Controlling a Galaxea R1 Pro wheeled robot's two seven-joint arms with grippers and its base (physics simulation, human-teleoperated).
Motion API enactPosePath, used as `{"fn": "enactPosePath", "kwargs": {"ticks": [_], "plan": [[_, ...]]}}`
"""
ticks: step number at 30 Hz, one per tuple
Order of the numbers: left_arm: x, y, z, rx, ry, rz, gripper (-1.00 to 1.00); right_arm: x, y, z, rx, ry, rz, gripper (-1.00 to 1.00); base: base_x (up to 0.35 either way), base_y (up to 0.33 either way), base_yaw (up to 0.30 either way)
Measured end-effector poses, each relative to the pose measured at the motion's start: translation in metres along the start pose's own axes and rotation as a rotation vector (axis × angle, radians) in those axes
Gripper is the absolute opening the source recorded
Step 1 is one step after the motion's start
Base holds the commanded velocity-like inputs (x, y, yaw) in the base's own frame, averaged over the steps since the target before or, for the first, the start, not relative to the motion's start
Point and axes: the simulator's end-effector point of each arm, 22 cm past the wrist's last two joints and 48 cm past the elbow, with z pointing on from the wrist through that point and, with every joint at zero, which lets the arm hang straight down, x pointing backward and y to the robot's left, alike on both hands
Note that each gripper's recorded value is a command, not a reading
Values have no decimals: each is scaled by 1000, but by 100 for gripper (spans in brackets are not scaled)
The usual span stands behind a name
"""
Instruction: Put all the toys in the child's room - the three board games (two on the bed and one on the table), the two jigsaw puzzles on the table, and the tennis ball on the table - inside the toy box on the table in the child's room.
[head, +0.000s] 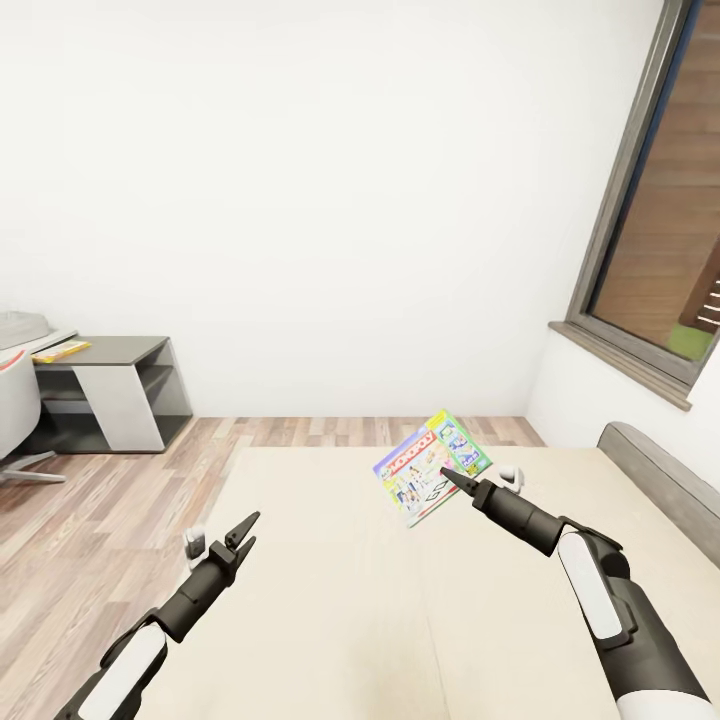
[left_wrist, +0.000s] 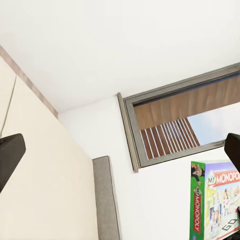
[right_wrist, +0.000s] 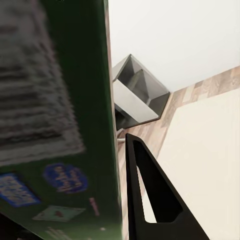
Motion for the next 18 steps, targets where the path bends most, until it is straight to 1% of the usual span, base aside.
{"fn": "enactPosePath", "kwargs": {"ticks": [5,9,18], "plan": [[0,0,0,2,0,0,100,0,0,0,0,0,-1,-100,0,23,0],[0,-1,0,4,0,0,100,0,0,0,0,0,-1,-100,0,81,0],[0,-2,0,9,1,0,100,0,1,0,-2,-1,-1,-100,0,170,0]]}}
